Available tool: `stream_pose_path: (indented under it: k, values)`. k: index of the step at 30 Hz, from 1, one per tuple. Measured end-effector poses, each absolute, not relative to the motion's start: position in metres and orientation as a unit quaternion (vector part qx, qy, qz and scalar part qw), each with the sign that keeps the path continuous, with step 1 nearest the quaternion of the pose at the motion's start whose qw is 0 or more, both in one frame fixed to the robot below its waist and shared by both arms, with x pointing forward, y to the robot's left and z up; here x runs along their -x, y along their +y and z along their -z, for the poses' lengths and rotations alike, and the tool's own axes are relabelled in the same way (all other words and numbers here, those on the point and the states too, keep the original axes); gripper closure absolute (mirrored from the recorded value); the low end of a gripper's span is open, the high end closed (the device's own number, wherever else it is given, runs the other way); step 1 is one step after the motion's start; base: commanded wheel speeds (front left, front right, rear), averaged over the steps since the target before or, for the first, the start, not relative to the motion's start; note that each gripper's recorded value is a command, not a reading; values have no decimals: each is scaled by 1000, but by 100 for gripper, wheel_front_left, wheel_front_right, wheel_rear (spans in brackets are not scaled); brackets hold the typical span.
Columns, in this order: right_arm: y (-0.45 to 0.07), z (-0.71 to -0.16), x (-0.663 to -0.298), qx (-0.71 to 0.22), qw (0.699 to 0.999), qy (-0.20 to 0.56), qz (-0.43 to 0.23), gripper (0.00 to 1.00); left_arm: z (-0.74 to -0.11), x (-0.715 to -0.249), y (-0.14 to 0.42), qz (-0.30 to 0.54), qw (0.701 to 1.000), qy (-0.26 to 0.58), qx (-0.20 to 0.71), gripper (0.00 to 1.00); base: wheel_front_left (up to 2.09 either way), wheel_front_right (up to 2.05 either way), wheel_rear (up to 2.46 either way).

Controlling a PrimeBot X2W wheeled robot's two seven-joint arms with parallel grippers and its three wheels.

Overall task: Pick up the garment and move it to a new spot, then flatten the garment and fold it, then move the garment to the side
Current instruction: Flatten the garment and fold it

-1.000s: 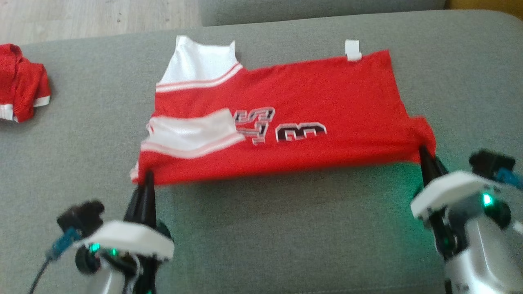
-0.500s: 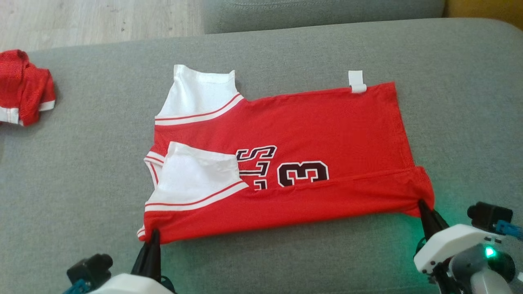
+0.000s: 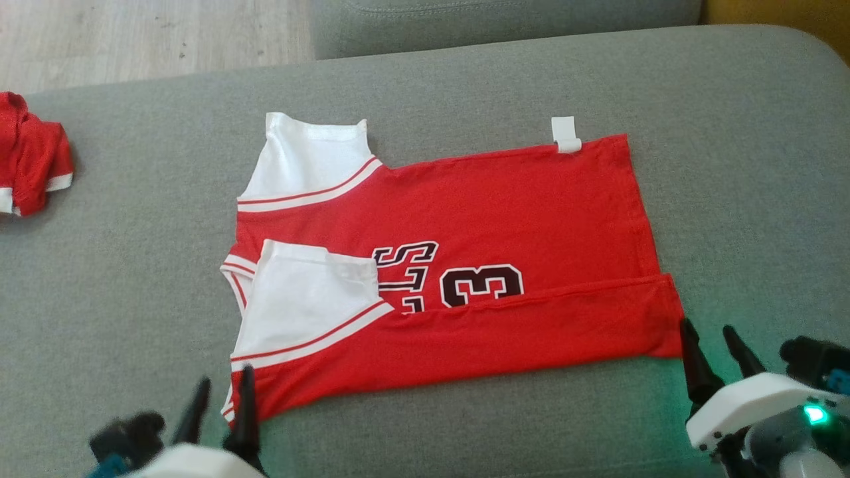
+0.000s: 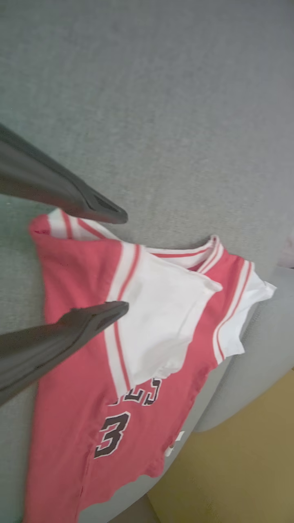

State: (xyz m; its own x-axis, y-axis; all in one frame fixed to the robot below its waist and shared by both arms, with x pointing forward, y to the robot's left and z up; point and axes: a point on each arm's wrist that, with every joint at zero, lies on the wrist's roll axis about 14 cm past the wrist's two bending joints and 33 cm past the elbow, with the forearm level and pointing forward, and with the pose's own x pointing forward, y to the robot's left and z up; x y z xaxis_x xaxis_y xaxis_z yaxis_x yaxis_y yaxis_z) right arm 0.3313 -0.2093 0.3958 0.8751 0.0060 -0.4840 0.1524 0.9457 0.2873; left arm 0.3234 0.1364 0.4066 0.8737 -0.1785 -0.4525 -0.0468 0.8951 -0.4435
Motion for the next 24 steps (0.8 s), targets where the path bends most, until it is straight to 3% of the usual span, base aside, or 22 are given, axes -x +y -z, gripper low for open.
stream_pose_path:
  k: [6, 13, 18, 24]
  values:
    - [-212, -413, -344, -144, 964, 221, 35, 0, -455, -379, 142, 76, 967, 173, 172, 0, 0, 0, 0]
    - [-207, -452, -396, -119, 979, 167, 11, 0, -554, -479, 120, 172, 980, 63, 81, 0, 0, 0, 0]
    - [-195, -463, -426, -108, 983, 150, -12, 0, -554, -533, 108, 210, 973, 95, 13, 0, 0, 0, 0]
    - [-192, -458, -451, -95, 983, 154, -22, 0, -482, -570, 102, 225, 947, 226, -39, 0, 0, 0, 0]
